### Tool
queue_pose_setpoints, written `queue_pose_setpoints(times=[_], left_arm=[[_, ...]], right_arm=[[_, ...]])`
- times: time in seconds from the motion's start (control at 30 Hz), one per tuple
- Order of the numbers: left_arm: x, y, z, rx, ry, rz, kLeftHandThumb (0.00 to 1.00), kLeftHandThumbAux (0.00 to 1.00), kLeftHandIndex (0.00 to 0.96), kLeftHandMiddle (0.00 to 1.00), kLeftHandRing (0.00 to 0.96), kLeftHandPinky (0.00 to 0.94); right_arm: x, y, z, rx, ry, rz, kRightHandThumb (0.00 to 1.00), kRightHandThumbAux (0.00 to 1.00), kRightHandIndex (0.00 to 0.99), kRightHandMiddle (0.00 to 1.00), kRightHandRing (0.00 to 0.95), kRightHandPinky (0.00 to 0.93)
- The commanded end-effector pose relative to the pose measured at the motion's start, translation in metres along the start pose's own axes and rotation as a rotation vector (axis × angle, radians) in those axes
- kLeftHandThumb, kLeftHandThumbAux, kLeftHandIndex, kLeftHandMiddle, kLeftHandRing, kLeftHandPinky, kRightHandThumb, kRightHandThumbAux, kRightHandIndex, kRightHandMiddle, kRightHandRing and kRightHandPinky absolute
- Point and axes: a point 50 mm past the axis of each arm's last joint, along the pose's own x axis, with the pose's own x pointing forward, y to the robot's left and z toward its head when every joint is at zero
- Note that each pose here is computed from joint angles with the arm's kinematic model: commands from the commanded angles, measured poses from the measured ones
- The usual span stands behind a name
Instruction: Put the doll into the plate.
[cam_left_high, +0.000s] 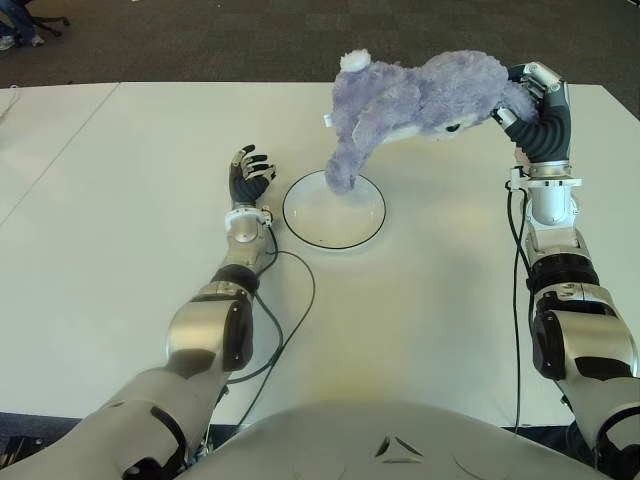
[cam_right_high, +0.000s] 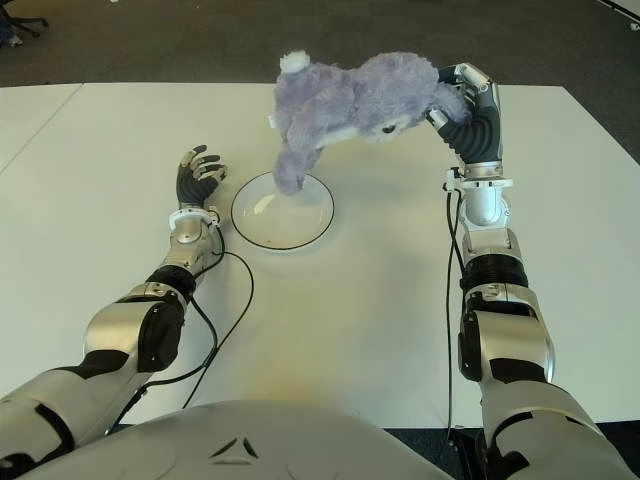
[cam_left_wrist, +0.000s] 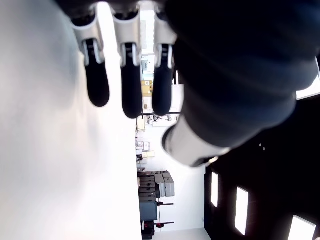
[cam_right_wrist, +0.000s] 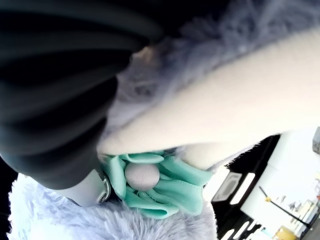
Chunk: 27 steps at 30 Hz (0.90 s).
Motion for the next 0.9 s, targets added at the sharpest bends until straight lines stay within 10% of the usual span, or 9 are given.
queue_pose_setpoints(times=[0.03, 0.9], left_arm=[[-0.055, 0.014, -0.088, 0.059, 0.402, 0.001, 0.38, 0.933, 0.204, 0.34, 0.357, 0.363], [-0.056, 0.014, -0.089, 0.048, 0.4, -0.003, 0.395, 0.924, 0.189, 0.328, 0.342, 0.345]], right_arm=[[0.016, 0.006, 0.02, 0.011, -0.122, -0.012, 0.703, 0.714, 0.44, 0.856, 0.865, 0.853], [0.026, 0.03, 0.047, -0.06, -0.286, 0.095, 0.696, 0.721, 0.438, 0.862, 0.855, 0.837]])
